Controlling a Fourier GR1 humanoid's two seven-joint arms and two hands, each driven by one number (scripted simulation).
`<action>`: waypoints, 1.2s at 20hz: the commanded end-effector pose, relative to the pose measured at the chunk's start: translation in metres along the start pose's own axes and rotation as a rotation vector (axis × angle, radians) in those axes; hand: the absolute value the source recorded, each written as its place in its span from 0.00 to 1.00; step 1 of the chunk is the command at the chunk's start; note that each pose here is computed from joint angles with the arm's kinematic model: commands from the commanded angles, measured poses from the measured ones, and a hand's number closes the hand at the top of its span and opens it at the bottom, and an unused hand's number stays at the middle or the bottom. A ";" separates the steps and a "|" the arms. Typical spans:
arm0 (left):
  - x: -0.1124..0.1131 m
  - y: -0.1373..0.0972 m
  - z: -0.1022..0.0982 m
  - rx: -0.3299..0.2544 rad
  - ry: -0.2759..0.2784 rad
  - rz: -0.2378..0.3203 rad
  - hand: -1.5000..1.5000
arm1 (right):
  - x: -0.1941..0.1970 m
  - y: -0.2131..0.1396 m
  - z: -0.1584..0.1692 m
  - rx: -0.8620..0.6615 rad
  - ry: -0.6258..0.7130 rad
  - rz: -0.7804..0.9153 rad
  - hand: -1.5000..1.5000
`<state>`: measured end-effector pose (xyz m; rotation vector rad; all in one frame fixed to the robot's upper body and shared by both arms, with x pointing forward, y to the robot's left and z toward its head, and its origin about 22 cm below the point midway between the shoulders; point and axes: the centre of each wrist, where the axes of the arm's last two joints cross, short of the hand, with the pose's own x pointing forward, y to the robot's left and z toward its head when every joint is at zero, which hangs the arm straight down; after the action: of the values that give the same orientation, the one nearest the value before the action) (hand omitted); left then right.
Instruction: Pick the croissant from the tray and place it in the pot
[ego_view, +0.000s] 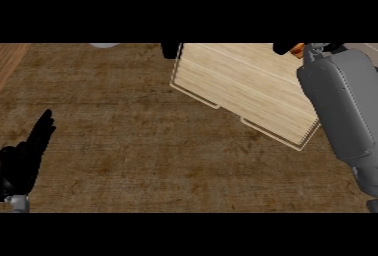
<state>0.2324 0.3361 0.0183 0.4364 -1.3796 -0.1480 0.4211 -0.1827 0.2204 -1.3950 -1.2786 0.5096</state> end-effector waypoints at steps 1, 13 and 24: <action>-0.004 -0.014 0.010 0.005 0.003 0.000 0.50 | -0.019 -0.002 -0.012 -0.081 0.014 -0.076 1.00; 0.003 -0.013 -0.013 -0.009 -0.018 0.007 0.50 | -0.099 -0.032 -0.089 -0.098 0.052 -0.086 1.00; 0.018 -0.027 -0.009 -0.052 -0.064 0.019 0.50 | -0.189 -0.023 -0.099 -0.063 0.075 0.013 1.00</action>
<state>0.2462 0.3148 0.0263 0.4015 -1.4219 -0.1843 0.4460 -0.3695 0.2175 -1.4346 -1.2769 0.3850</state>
